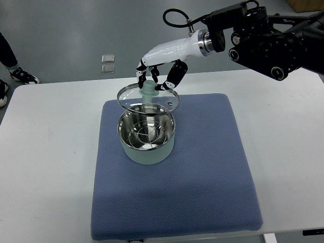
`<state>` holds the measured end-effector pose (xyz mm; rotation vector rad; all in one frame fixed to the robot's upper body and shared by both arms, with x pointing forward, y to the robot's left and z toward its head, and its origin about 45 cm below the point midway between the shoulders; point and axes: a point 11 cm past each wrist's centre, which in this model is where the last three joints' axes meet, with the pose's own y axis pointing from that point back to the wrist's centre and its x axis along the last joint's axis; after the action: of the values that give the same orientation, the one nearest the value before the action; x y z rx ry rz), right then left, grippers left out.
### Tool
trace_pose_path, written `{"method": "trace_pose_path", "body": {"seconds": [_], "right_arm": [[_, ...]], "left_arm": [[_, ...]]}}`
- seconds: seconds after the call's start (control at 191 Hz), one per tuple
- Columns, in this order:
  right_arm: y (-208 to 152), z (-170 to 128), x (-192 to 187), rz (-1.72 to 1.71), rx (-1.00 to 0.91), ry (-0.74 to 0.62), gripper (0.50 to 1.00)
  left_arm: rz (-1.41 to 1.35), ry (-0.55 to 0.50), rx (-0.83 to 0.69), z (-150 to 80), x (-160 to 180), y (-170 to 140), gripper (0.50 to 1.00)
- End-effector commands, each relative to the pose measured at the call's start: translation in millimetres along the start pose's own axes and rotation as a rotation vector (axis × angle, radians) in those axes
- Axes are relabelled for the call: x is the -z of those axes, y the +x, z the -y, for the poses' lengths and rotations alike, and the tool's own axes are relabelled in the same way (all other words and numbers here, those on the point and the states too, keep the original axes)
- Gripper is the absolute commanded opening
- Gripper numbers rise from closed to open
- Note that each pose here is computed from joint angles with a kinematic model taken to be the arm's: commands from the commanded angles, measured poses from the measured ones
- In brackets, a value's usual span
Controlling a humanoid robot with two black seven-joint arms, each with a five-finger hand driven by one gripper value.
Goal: Open lid and place right of pot
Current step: 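Carry the lid beside the pot and lower it onto the mat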
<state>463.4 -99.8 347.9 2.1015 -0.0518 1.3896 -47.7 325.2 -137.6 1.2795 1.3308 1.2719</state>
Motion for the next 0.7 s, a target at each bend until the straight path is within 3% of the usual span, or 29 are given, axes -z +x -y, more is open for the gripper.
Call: {"method": "trace_pose_path", "body": {"seconds": [0.0,0.231,0.441,0.446,0.619,0.693], "right_arm": [[-8.2,-24.9,-25.3,0.027,-0.023,-0.062,0.5],[-50.1,-60.5,-66.3,0.103,-0.041,-0.157,0.5],[-88.7,-60.5,-77.7,0.144,-0.034,-0.176,0.5],[-101.5,-59.5,-80.1,0.159,-0.03,-0.18,0.5],[-142.4,-57.5,-86.1,0.199,-0.012,-0.195,0.5],[-145.8,-58.1,-87.5,0.201,-0.013,-0.2,0.5]], "left_arm": [[0.0,0.0,0.0,0.0,0.1,0.0,1.0],[0.003,-0.003,0.008,-0.1,-1.6,-2.8,1.0],[0.003,-0.004,0.005,-0.1,-2.5,-1.8,1.0],[0.003,-0.004,0.003,-0.2,-2.5,-1.3,1.0],[0.002,-0.003,0.003,-0.1,-1.6,-1.2,1.0],[0.003,-0.004,0.003,-0.2,-2.5,-1.3,1.0]]}}
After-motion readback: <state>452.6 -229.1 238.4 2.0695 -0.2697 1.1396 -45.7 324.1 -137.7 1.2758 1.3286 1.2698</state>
